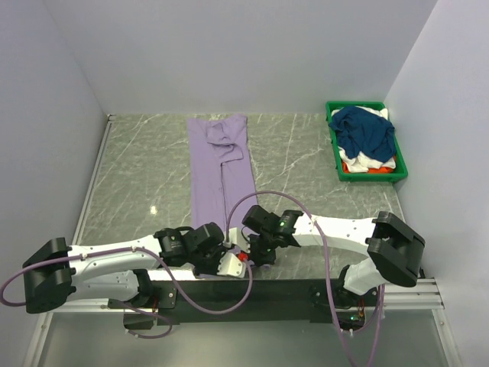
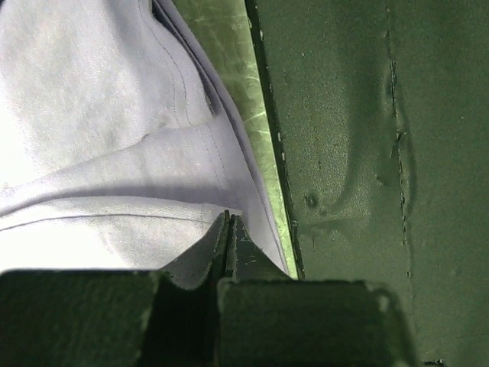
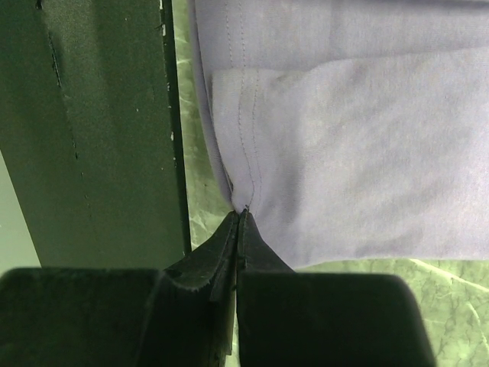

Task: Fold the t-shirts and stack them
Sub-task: Fold the tshirt

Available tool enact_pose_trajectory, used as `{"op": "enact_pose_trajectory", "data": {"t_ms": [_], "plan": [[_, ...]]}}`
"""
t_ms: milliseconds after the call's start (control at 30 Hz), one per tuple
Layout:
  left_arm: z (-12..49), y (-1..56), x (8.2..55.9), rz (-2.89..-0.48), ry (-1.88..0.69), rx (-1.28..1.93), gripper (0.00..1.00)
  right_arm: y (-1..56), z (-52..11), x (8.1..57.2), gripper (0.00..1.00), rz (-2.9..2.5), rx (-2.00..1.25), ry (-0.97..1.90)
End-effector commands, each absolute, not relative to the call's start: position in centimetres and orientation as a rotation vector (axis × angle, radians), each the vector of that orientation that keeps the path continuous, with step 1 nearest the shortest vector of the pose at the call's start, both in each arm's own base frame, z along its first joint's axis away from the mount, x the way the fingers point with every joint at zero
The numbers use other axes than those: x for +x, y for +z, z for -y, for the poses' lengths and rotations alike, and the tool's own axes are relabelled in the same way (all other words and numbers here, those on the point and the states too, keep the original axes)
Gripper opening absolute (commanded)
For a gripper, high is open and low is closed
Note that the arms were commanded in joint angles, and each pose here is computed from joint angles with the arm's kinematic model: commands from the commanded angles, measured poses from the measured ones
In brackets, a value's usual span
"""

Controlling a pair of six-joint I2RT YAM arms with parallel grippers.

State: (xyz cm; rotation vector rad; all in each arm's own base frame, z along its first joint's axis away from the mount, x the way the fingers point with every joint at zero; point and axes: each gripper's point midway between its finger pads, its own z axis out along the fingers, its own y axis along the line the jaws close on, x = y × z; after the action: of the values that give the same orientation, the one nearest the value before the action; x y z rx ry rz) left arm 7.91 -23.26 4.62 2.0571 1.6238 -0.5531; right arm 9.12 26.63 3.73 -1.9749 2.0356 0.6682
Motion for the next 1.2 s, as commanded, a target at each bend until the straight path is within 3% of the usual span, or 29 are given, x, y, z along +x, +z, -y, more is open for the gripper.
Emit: {"op": "enact_pose_trajectory", "data": {"t_ms": [0, 467, 867, 967, 1167], "plan": [[29.3, 10.3, 9.6, -1.417, -0.638, 1.875, 0.01, 4.0, -27.2, 9.3, 0.00, -2.023, -1.985, 0.667], [27.6, 9.3, 9.6, -1.448, -0.555, 1.804, 0.01, 5.6, -27.9, 10.5, 0.00, -1.999, -1.822, 0.639], [25.0, 7.7, 9.5, -1.436, -0.479, 1.840, 0.01, 5.0, -27.6, 9.4, 0.00, -2.033, -1.900, 0.690], [24.1, 7.3, 9.3, -1.428, -0.466, 1.850, 0.06, 4.9, -27.3, 9.3, 0.00, -2.028, -1.900, 0.682], [25.3, 8.3, 9.0, -1.389, -0.518, 1.832, 0.04, 4.7, -27.5, 9.6, 0.00, -2.043, -1.894, 0.665]]}}
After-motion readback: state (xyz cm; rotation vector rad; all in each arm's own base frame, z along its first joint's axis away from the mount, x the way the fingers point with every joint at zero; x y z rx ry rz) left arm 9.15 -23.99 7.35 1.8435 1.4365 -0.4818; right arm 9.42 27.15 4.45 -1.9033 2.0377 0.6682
